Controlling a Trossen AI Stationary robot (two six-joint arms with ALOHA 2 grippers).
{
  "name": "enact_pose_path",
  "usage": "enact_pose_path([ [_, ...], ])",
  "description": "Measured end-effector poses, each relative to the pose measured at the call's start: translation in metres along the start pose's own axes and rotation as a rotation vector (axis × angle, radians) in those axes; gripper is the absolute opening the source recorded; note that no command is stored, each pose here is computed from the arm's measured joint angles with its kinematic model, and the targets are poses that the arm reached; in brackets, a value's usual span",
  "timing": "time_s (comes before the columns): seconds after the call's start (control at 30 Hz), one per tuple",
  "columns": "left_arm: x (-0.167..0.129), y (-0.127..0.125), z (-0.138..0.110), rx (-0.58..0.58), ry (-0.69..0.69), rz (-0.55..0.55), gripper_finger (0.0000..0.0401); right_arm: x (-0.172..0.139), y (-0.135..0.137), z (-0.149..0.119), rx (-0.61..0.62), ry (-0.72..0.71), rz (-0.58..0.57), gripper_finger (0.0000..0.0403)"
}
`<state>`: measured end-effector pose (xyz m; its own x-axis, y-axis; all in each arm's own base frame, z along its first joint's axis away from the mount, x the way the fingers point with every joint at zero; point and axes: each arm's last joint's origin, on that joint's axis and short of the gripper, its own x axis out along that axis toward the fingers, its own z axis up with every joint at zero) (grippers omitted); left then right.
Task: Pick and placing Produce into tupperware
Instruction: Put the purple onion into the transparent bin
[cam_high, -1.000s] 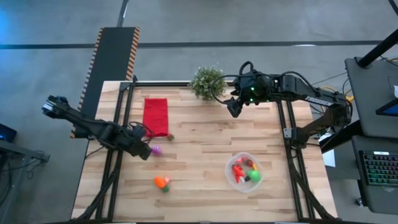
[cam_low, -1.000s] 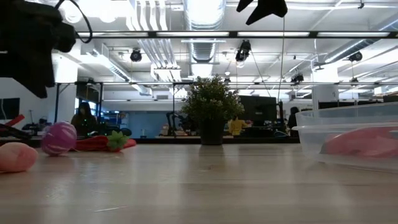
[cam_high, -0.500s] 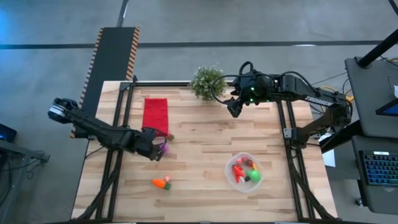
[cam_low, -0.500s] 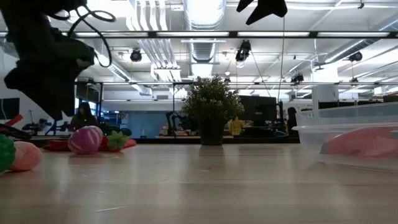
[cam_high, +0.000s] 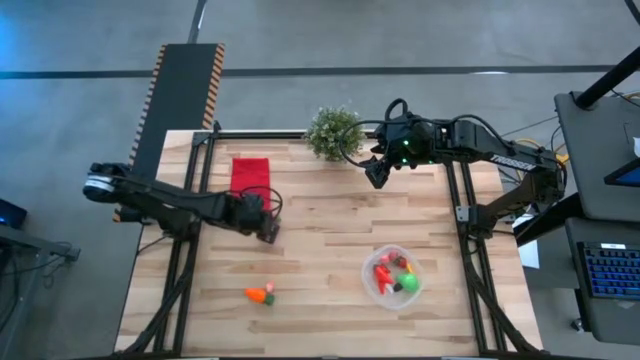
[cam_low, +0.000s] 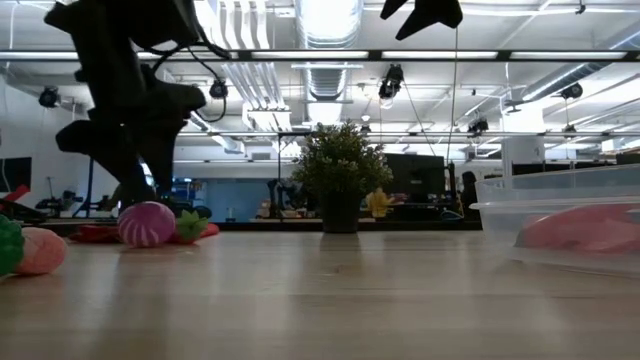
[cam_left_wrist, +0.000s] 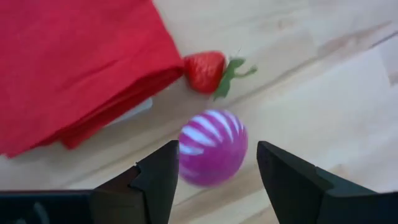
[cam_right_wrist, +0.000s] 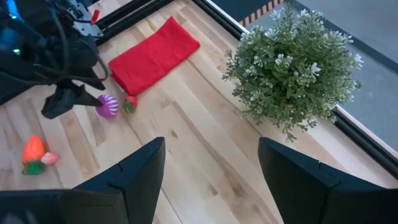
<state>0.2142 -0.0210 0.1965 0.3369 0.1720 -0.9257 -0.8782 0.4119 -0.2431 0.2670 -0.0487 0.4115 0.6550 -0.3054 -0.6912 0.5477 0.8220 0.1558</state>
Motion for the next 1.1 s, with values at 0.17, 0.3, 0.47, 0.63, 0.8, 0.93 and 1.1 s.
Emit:
enact_pose_path([
  [0.17, 0.008, 0.000, 0.002, -0.006, 0.058, 0.020, 0.0202, 0.000, 0.000, 0.000, -0.001, 0.002, -0.001, 0.0249],
  [0.3, 0.013, -0.005, 0.002, -0.002, 0.070, -0.011, 0.0202, 0.000, 0.000, 0.000, -0.002, 0.004, -0.003, 0.0249],
  [0.47, 0.021, -0.011, 0.003, -0.007, 0.063, -0.034, 0.0202, 0.000, 0.000, 0.000, -0.006, 0.003, -0.005, 0.0249],
  [0.63, 0.030, -0.014, 0.002, -0.004, 0.074, -0.023, 0.0202, 0.000, 0.000, 0.000, -0.012, 0.003, -0.005, 0.0249],
  [0.8, 0.039, -0.022, 0.002, 0.009, 0.076, -0.070, 0.0202, 0.000, 0.000, -0.001, -0.011, 0.007, -0.006, 0.0249],
  [0.93, 0.042, -0.025, 0.002, 0.023, 0.072, -0.066, 0.0202, 0.000, -0.001, -0.003, -0.006, 0.025, -0.014, 0.0249],
  [1.1, 0.038, -0.027, 0.007, 0.062, 0.034, -0.074, 0.0202, 0.000, -0.001, -0.003, -0.007, 0.030, -0.017, 0.0249],
])
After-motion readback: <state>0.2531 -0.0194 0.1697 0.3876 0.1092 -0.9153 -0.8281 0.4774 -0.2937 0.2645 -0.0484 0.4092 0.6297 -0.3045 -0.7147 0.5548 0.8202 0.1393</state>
